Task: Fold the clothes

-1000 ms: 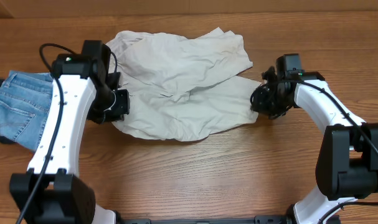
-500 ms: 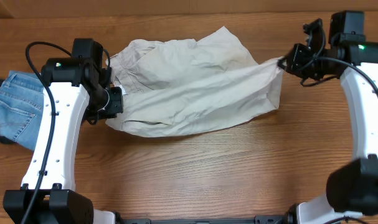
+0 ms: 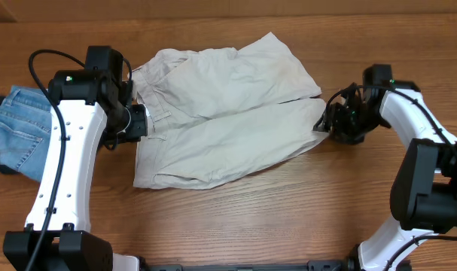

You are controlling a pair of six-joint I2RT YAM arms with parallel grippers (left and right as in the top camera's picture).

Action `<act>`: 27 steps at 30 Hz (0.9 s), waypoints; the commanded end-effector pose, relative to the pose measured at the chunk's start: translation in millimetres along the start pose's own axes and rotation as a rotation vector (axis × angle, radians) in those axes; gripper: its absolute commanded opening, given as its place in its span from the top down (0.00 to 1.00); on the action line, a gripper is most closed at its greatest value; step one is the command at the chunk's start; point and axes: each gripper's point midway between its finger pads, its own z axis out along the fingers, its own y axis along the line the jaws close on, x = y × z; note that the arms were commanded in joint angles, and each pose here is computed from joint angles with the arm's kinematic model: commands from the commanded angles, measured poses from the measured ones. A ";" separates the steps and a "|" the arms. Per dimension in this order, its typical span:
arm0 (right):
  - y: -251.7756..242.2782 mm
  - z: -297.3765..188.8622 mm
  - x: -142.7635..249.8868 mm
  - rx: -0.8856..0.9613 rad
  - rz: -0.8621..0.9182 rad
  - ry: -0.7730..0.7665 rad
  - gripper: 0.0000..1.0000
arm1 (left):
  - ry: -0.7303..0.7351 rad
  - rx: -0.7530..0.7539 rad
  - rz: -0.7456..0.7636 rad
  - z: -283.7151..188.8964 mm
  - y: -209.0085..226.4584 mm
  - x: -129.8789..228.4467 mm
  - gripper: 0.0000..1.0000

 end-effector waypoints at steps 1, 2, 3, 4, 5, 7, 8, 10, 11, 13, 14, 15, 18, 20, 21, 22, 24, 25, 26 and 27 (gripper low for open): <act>25.6 -2.6 -2.6 -0.147 -0.018 -0.005 0.75 | -0.059 0.001 0.014 -13.7 1.8 -7.0 0.80; 25.1 -2.6 -1.3 -0.145 -0.014 0.000 0.83 | -0.058 0.001 0.014 -13.7 1.8 -6.9 0.80; 25.3 -3.1 0.5 -0.145 -0.011 0.006 0.96 | -0.058 0.001 0.014 -13.7 1.8 -6.8 0.80; 30.3 -8.8 6.5 -0.163 -0.012 0.020 0.96 | -0.058 0.001 0.014 -13.7 1.8 -6.9 0.80; 36.0 -18.7 14.9 -0.174 -0.030 0.029 0.96 | -0.058 0.001 0.014 -13.7 1.8 -6.9 0.80; 44.0 -55.5 38.6 -0.133 -0.047 0.029 0.96 | -0.059 0.001 0.014 -13.7 1.8 -7.1 0.79; 50.7 -73.7 48.2 -0.129 -0.059 0.008 0.96 | -0.061 0.001 0.014 -13.7 1.8 -7.6 0.78; 72.2 -118.0 75.7 -0.147 -0.058 -0.065 0.96 | -0.071 0.003 0.015 -13.9 1.4 -10.2 0.75; 77.6 -130.9 81.8 -0.155 -0.060 -0.106 0.96 | -0.076 0.003 0.015 -14.0 1.2 -11.2 0.75; 85.3 -143.4 75.2 -0.175 -0.061 -0.185 0.96 | -0.083 0.005 0.014 -14.1 0.9 -13.0 0.74; 88.0 -142.7 59.9 -0.187 -0.069 -0.226 0.96 | -0.088 0.006 0.014 -14.2 0.6 -14.3 0.73; 88.9 -139.5 47.1 -0.194 -0.070 -0.248 0.96 | -0.090 0.006 0.014 -14.3 0.6 -14.8 0.73; 84.9 -105.4 -3.3 -0.209 -0.057 -0.266 0.96 | -0.086 0.006 0.014 -14.2 0.5 -13.8 0.73; 85.5 -72.0 -22.5 -0.233 -0.050 -0.225 0.96 | -0.086 0.007 0.014 -14.2 0.4 -13.8 0.73; 87.6 -52.9 -30.1 -0.246 -0.061 -0.203 0.96 | -0.086 0.007 0.014 -14.2 0.4 -13.8 0.73; 91.6 -33.2 -36.8 -0.252 -0.088 -0.188 0.91 | -0.086 0.007 0.014 -14.2 0.3 -13.8 0.73; 110.8 -11.4 -48.9 -0.281 -0.218 -0.218 0.67 | -0.086 0.014 0.014 -14.2 -0.8 -13.7 0.73; 123.2 -12.1 -51.3 -0.305 -0.310 -0.246 0.63 | -0.085 0.013 0.014 -14.2 -0.7 -13.6 0.73; 129.4 -14.6 -51.2 -0.319 -0.341 -0.254 0.60 | -0.085 0.013 0.014 -14.2 -0.7 -13.6 0.73; 133.3 -16.6 -48.3 -0.341 -0.349 -0.244 0.60 | -0.085 0.013 0.014 -14.2 -0.6 -13.6 0.73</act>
